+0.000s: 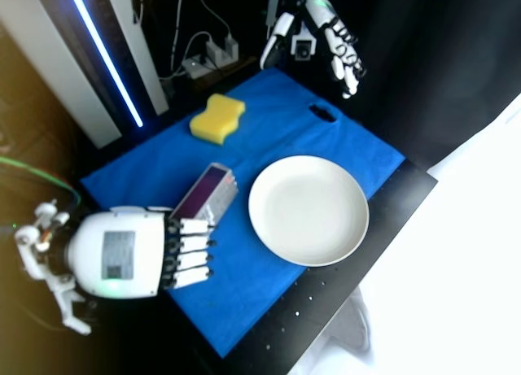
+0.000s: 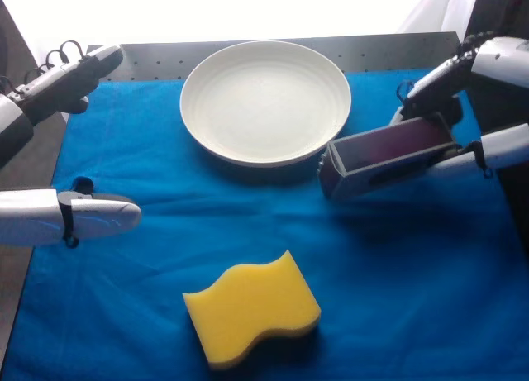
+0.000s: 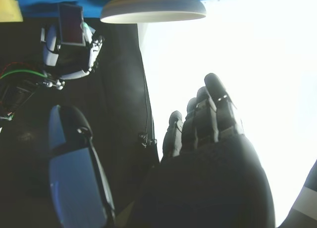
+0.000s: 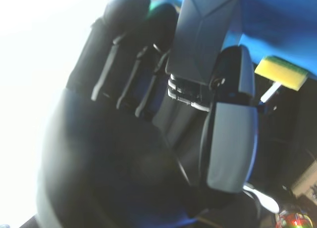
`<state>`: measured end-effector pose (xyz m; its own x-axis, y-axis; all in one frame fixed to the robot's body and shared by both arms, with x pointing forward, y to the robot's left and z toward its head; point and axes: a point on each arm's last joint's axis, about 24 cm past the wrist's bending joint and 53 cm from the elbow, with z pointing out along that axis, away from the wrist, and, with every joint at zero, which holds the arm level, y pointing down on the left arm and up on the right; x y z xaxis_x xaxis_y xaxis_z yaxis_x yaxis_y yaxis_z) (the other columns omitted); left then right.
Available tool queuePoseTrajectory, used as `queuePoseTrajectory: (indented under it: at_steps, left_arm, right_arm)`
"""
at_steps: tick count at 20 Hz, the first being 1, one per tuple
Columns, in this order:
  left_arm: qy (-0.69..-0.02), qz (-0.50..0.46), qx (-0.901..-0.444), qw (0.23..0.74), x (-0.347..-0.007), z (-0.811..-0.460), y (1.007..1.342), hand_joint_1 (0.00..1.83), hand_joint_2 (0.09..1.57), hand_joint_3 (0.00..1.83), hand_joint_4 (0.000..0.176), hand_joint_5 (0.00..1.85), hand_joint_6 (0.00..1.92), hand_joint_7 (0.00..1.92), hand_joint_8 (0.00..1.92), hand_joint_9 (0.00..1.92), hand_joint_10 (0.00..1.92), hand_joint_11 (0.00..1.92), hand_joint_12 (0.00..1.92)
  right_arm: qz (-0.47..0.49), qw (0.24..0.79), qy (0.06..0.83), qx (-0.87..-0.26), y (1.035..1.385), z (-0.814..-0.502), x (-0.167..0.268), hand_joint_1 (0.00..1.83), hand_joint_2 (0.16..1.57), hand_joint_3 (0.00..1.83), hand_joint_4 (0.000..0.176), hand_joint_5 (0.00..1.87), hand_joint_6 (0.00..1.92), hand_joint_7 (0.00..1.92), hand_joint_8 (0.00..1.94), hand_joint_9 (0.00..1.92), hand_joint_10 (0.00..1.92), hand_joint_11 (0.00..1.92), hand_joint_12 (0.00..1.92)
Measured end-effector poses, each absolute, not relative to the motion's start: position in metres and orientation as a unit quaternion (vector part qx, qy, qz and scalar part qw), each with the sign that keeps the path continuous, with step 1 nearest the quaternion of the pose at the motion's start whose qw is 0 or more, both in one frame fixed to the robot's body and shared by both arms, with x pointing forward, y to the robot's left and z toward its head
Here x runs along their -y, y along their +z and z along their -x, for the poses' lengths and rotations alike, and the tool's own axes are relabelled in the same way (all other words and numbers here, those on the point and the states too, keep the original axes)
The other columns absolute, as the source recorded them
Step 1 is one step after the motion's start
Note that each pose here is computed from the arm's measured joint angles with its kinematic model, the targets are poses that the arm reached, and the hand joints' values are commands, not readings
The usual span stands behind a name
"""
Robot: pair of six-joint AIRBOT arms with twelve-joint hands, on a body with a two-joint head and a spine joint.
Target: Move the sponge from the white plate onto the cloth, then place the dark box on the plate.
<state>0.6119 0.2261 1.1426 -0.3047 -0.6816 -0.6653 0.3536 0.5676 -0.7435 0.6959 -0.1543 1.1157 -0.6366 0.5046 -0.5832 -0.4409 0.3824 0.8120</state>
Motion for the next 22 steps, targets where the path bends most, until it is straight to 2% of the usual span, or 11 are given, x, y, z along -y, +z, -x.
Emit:
queuePoseTrajectory:
  at_steps: [1, 2, 3, 6, 9, 10, 13, 14, 16, 19, 22]
  left_arm:
    - [-0.448, 0.124, -0.673, 0.575, -0.226, -0.612, 1.141, 0.79, 0.85, 0.01, 0.092, 0.06, 0.00, 0.08, 0.00, 0.15, 0.00, 0.00, 0.86]
    - [-0.447, 0.125, -0.673, 0.575, -0.227, -0.612, 1.141, 0.80, 0.85, 0.01, 0.088, 0.06, 0.00, 0.09, 0.00, 0.14, 0.00, 0.00, 0.82]
    - [-0.448, 0.125, -0.673, 0.575, -0.226, -0.611, 1.141, 0.79, 0.86, 0.01, 0.083, 0.05, 0.00, 0.09, 0.00, 0.15, 0.00, 0.00, 0.77]
    - [-0.449, 0.127, -0.672, 0.576, -0.228, -0.610, 1.141, 0.80, 0.87, 0.01, 0.071, 0.05, 0.00, 0.10, 0.01, 0.16, 0.01, 0.00, 0.76]
    - [-0.451, 0.129, -0.668, 0.578, -0.229, -0.610, 1.143, 0.81, 0.87, 0.00, 0.088, 0.04, 0.00, 0.11, 0.00, 0.14, 0.00, 0.00, 0.69]
    - [-0.453, 0.130, -0.667, 0.577, -0.228, -0.610, 1.142, 0.81, 0.86, 0.00, 0.105, 0.05, 0.00, 0.10, 0.00, 0.12, 0.00, 0.00, 0.75]
    - [-0.459, 0.127, -0.670, 0.568, -0.222, -0.608, 1.137, 0.79, 0.86, 0.00, 0.109, 0.03, 0.00, 0.09, 0.00, 0.12, 0.00, 0.00, 0.79]
    - [-0.460, 0.129, -0.669, 0.569, -0.222, -0.609, 1.137, 0.80, 0.86, 0.00, 0.114, 0.03, 0.00, 0.09, 0.00, 0.12, 0.00, 0.00, 0.77]
    - [-0.461, 0.128, -0.666, 0.572, -0.223, -0.612, 1.139, 0.79, 0.85, 0.00, 0.114, 0.03, 0.00, 0.11, 0.00, 0.12, 0.00, 0.00, 0.79]
    - [-0.466, 0.132, -0.657, 0.578, -0.223, -0.617, 1.144, 0.76, 0.84, 0.00, 0.112, 0.04, 0.00, 0.10, 0.01, 0.13, 0.00, 0.00, 0.92]
    - [-0.481, 0.122, -0.658, 0.567, -0.210, -0.613, 1.141, 0.77, 0.84, 0.00, 0.114, 0.04, 0.00, 0.09, 0.00, 0.13, 0.00, 0.00, 0.91]
  right_arm:
    - [-0.017, 0.424, 0.571, -0.703, 1.124, -0.691, 0.147, 1.23, 1.09, 0.00, 0.000, 1.05, 0.77, 1.04, 1.05, 0.90, 1.14, 0.50, 1.04]
    - [-0.010, 0.422, 0.583, -0.695, 1.131, -0.687, 0.141, 1.23, 1.09, 0.00, 0.000, 1.02, 0.83, 1.04, 1.03, 0.90, 1.02, 0.59, 1.14]
    - [0.004, 0.423, 0.604, -0.676, 1.148, -0.683, 0.131, 1.17, 1.03, 0.00, 0.000, 1.16, 0.69, 1.06, 1.03, 0.96, 1.24, 0.74, 1.67]
    - [0.018, 0.447, 0.625, -0.639, 1.185, -0.690, 0.128, 1.15, 1.02, 0.00, 0.000, 1.20, 0.63, 1.07, 0.97, 0.98, 1.27, 0.83, 1.69]
    - [-0.007, 0.480, 0.641, -0.598, 1.216, -0.718, 0.130, 1.19, 0.97, 0.00, 0.000, 1.33, 0.41, 1.07, 0.88, 0.94, 1.03, 0.68, 1.38]
    - [-0.015, 0.484, 0.649, -0.587, 1.219, -0.725, 0.122, 1.21, 0.98, 0.00, 0.000, 1.32, 0.41, 1.23, 0.87, 1.21, 1.16, 1.02, 1.59]
    - [-0.006, 0.477, 0.647, -0.595, 1.211, -0.739, 0.083, 1.21, 1.00, 0.00, 0.000, 1.26, 0.52, 1.30, 0.68, 1.29, 1.14, 1.14, 1.53]
    - [-0.007, 0.479, 0.639, -0.602, 1.209, -0.747, 0.073, 1.21, 0.99, 0.00, 0.000, 1.26, 0.51, 1.26, 0.88, 1.26, 1.39, 1.19, 1.71]
    - [-0.013, 0.485, 0.621, -0.616, 1.204, -0.761, 0.067, 1.25, 1.04, 0.00, 0.000, 1.05, 0.85, 1.27, 0.63, 1.24, 1.00, 1.10, 1.37]
    - [-0.015, 0.480, 0.579, -0.659, 1.173, -0.774, 0.054, 1.27, 1.03, 0.00, 0.000, 1.06, 0.84, 1.31, 0.52, 1.18, 0.97, 0.95, 1.48]
    - [0.009, 0.469, 0.528, -0.708, 1.135, -0.775, 0.037, 1.24, 1.07, 0.00, 0.000, 1.05, 0.78, 1.09, 0.98, 0.94, 1.24, 0.76, 1.56]
